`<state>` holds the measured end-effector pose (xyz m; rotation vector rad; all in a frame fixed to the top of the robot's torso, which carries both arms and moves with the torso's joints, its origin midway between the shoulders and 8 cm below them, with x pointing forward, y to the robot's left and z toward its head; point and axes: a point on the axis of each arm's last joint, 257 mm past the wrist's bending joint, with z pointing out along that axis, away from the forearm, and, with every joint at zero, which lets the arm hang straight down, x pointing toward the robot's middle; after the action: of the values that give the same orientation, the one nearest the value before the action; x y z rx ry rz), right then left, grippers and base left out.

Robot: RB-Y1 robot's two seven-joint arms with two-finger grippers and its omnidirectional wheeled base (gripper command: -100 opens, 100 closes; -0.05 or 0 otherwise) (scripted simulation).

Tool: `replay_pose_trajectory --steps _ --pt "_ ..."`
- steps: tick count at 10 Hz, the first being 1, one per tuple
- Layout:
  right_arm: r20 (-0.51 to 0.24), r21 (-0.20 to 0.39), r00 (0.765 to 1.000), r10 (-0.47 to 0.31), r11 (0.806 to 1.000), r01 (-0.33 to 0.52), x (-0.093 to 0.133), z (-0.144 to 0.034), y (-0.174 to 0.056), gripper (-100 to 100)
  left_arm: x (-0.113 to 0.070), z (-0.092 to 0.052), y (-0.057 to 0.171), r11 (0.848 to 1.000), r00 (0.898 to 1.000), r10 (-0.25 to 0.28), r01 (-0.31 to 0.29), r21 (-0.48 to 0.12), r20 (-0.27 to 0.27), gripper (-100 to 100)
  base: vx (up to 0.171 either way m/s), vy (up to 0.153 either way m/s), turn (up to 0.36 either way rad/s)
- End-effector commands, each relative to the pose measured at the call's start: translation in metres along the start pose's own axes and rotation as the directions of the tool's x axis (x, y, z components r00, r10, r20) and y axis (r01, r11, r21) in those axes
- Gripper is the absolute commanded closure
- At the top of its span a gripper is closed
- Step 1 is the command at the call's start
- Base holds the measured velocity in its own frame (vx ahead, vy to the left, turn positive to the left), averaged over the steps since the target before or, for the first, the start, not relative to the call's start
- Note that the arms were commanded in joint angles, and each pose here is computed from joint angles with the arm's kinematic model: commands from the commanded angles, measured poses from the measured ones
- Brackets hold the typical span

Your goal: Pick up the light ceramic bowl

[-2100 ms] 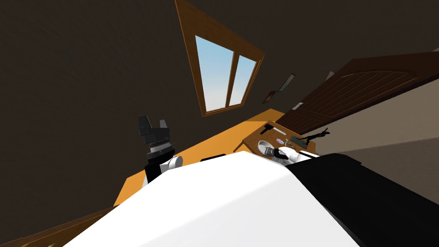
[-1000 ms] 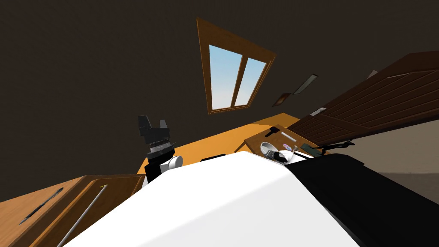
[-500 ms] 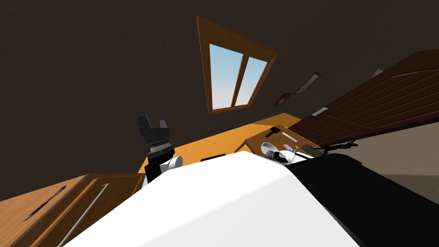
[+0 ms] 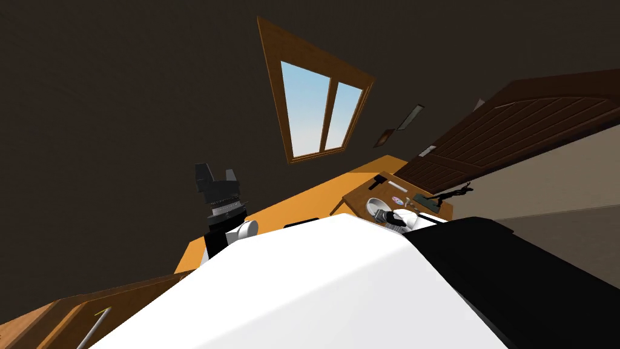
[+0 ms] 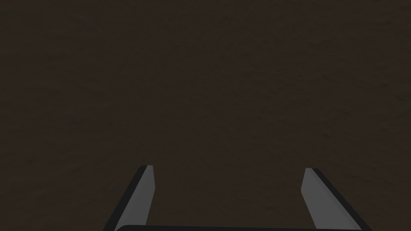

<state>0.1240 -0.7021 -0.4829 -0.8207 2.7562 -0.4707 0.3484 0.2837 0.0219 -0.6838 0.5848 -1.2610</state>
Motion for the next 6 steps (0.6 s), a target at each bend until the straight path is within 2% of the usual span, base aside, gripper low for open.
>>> replay_pose_trajectory --steps 1,2,3,5,6 --pt "0.014 -0.008 0.999 -0.046 0.999 0.046 -0.007 -0.003 -0.004 100 0.0 0.0 0.0 1.0 1.0 0.0 0.0 0.0 0.0 0 0.147 0.045 -0.338" --pt "0.029 -0.012 0.996 -0.086 0.996 0.086 -0.015 -0.005 -0.008 100 0.0 0.0 0.0 1.0 1.0 0.0 0.0 0.0 0.0 0 0.15 0.033 -0.364" --pt "0.029 -0.012 0.996 -0.086 0.996 0.086 -0.015 -0.005 -0.008 100 0.0 0.0 0.0 1.0 1.0 0.0 0.0 0.0 0.0 0 0.102 0.033 -0.103" --pt "0.034 -0.014 0.995 -0.095 0.995 0.095 -0.017 -0.005 -0.009 100 0.0 0.0 0.0 1.0 1.0 0.0 0.0 0.0 0.0 0 0.038 0.019 -0.053" --pt "0.035 -0.014 0.995 -0.095 0.995 0.095 -0.018 -0.005 -0.009 0 0.0 0.0 0.0 1.0 1.0 0.0 0.0 0.0 0.0 0 0.005 0.003 0.005"
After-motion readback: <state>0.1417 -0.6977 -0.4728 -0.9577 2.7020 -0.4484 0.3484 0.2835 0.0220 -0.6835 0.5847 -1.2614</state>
